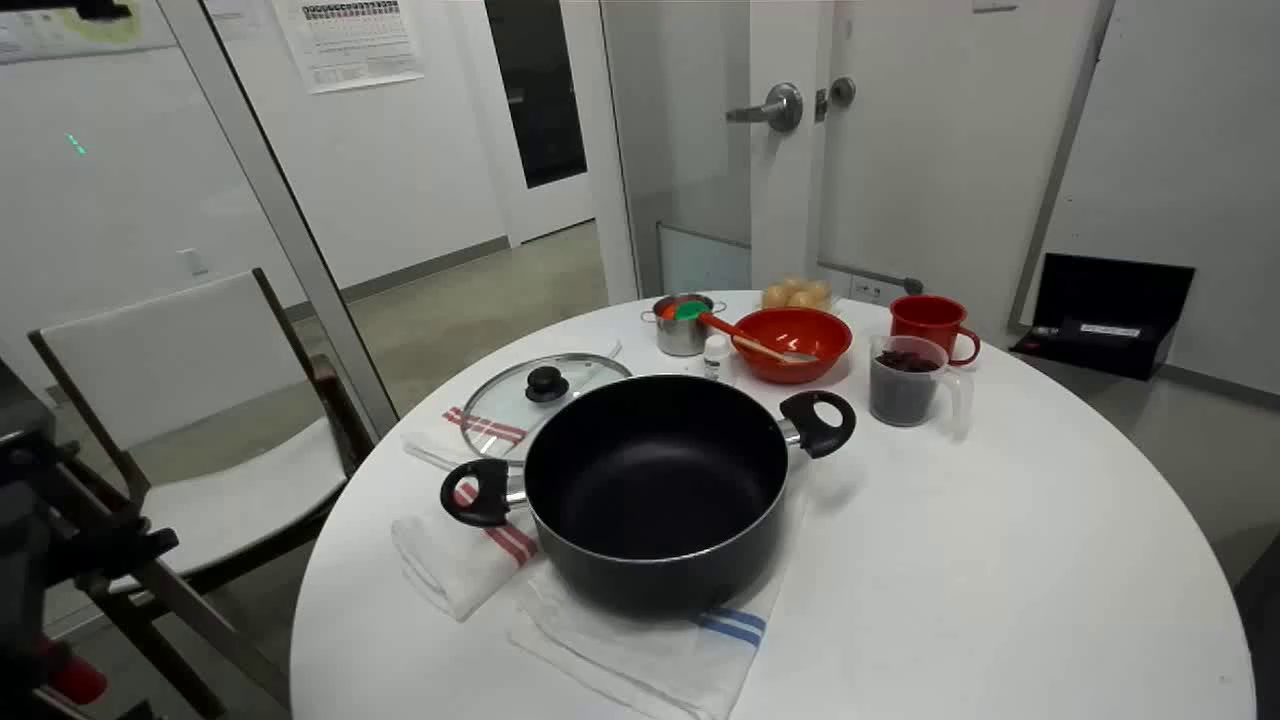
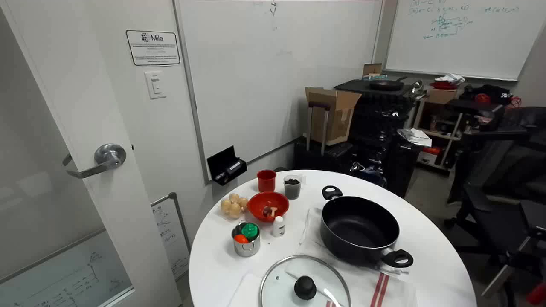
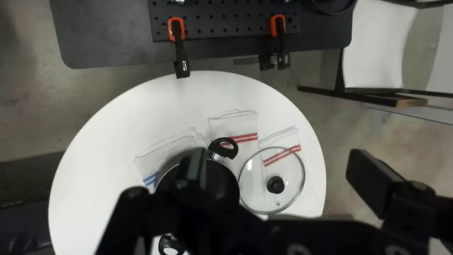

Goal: Put the lid on the pot

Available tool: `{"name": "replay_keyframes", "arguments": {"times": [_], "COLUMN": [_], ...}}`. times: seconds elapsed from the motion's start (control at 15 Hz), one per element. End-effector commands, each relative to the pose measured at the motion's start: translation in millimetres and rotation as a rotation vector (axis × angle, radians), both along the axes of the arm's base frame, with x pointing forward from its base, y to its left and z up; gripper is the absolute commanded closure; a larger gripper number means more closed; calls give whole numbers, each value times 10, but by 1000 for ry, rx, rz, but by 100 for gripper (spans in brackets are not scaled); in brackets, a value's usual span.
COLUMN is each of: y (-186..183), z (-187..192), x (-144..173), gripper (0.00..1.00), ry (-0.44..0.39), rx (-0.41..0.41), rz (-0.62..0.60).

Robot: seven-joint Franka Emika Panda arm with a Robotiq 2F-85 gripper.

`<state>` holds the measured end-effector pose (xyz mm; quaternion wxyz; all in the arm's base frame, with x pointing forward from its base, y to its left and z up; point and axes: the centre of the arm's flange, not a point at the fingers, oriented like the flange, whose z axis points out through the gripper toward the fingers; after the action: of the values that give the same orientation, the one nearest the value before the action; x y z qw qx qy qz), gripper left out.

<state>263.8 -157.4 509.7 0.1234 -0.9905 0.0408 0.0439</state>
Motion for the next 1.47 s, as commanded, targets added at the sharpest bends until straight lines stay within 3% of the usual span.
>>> {"name": "replay_keyframes", "arguments": {"times": [0.0, 0.33, 0.6, 1.07, 1.4], "y": [0, 0, 72, 684, 1261], "z": [0, 0, 52, 41, -318], "x": [0, 0, 299, 1224, 2069], "gripper": [0, 0, 0, 0, 0], "ry": [0, 0, 38, 121, 179], "rx": [0, 0, -40, -152, -250], "rz": [0, 0, 52, 245, 362]}}
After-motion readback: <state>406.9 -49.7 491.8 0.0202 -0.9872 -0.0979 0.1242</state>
